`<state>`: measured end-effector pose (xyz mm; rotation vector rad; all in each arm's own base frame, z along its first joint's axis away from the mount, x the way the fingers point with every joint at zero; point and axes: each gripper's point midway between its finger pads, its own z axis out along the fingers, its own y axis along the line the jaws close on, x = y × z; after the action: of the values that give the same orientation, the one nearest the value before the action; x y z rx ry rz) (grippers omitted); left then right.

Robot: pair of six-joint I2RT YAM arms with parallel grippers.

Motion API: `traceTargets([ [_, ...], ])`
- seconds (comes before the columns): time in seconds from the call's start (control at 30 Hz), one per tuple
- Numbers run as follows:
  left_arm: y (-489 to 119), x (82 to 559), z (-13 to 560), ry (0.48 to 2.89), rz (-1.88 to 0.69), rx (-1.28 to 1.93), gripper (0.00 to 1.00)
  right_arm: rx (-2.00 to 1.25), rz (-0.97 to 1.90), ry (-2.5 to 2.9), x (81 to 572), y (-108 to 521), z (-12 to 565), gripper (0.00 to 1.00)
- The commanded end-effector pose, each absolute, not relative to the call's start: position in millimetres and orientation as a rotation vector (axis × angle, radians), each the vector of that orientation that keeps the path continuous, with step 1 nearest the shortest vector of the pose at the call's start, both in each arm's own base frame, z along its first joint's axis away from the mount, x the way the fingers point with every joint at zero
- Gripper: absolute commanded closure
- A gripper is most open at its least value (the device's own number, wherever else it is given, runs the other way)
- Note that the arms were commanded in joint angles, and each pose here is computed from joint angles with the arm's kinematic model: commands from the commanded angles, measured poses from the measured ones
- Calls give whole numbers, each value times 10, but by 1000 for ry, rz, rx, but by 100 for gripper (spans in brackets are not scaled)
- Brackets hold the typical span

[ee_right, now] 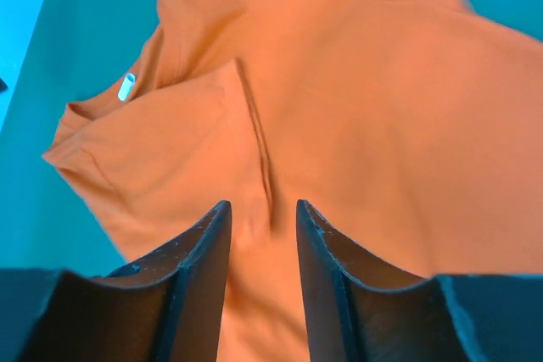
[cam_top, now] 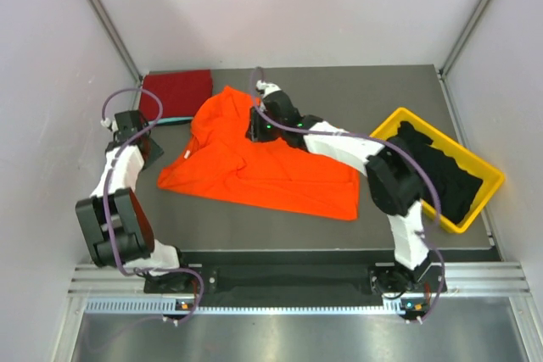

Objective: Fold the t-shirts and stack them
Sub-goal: Fold the tshirt

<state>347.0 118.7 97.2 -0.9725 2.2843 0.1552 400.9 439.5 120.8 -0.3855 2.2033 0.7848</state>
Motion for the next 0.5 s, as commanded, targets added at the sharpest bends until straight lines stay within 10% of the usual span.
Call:
traceTargets([
  [0.0,880,3554,1203,2186,-86,-894,58,-163,611,2292,3778,3718,1625,65],
  [0.47,111,3593,819,2405,-271,-696,59,135,148,2520,2441,1760,918,80],
])
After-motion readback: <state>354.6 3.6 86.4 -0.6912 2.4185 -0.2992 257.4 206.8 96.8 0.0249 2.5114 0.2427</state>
